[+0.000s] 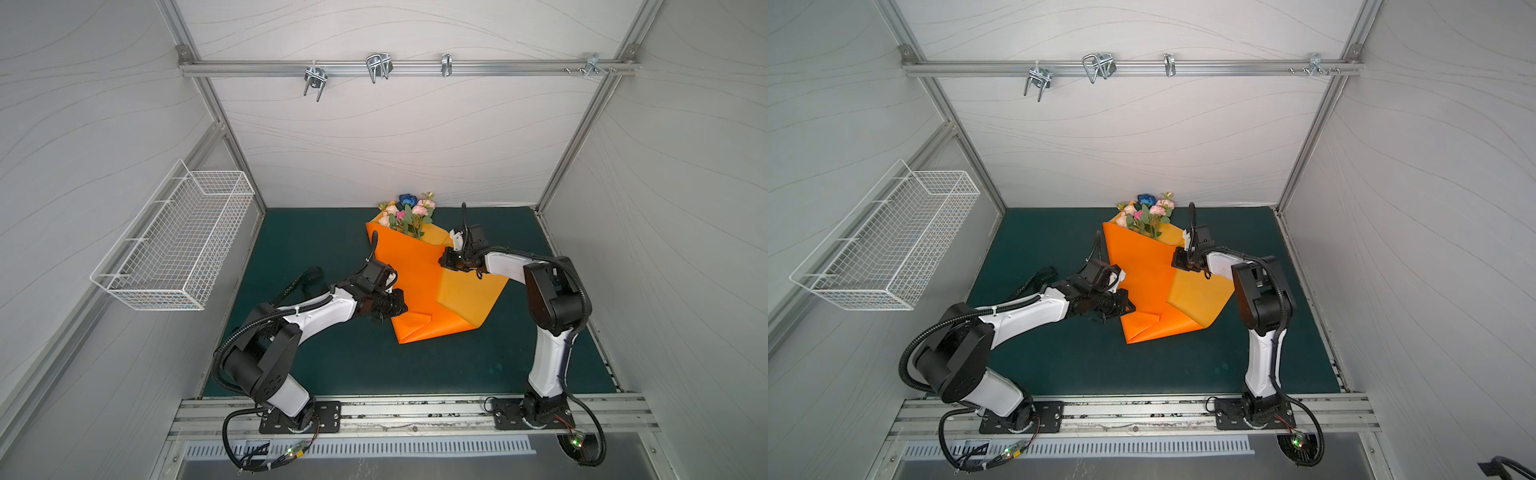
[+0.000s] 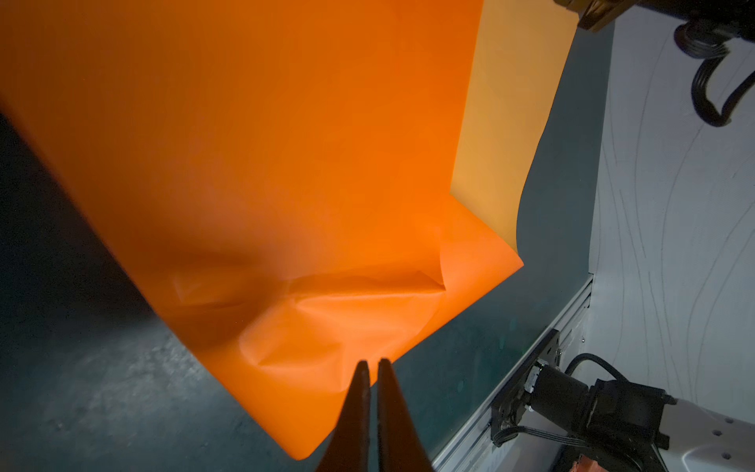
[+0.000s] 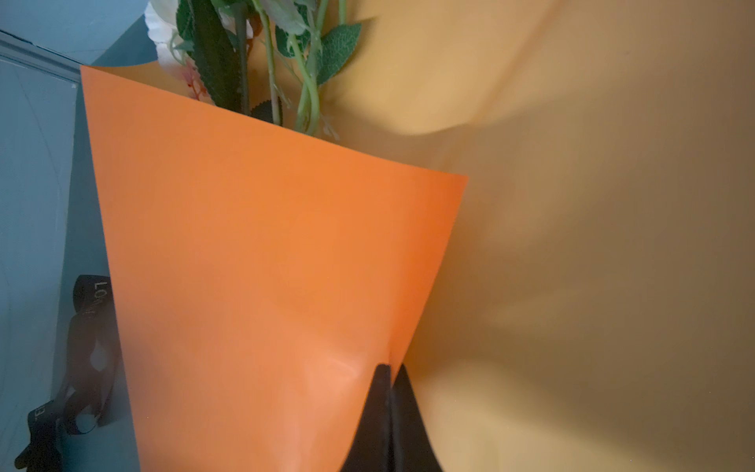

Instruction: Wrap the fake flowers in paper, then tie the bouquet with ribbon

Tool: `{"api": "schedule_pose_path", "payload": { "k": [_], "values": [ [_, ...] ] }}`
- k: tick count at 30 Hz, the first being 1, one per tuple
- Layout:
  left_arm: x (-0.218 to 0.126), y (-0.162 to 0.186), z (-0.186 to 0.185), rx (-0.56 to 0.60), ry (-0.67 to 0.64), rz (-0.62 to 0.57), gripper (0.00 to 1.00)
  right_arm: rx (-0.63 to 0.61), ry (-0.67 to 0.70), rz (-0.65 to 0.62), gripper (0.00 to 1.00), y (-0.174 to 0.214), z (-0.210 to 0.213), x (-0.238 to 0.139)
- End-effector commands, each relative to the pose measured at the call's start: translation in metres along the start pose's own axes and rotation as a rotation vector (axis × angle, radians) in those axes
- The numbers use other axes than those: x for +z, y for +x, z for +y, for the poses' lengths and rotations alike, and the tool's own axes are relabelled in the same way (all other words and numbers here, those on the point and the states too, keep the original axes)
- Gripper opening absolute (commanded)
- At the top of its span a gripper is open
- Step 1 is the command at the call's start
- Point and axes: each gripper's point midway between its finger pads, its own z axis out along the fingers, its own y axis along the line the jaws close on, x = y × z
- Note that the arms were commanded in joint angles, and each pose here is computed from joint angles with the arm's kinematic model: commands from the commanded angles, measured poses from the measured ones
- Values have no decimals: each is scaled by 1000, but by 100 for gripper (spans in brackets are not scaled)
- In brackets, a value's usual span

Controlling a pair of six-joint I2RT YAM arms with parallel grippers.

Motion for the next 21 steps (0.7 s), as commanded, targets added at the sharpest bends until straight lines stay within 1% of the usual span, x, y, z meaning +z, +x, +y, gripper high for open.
{"api": "schedule_pose_path", "payload": {
  "k": [1,7,12,21],
  "values": [
    [3,15,9,5,-22,50,9,-13,36,1,0,2,-7,-9],
    [15,20,27,-15,-81,74,6,-22,53,14,0,4,-12,-7],
    [19,20,27,-18,-73,84,6,-32,84,17,0,5,-19,-7],
    [41,30,52,-38,-136,137,6,-39,92,21,0,4,-19,-11]
  ]
}}
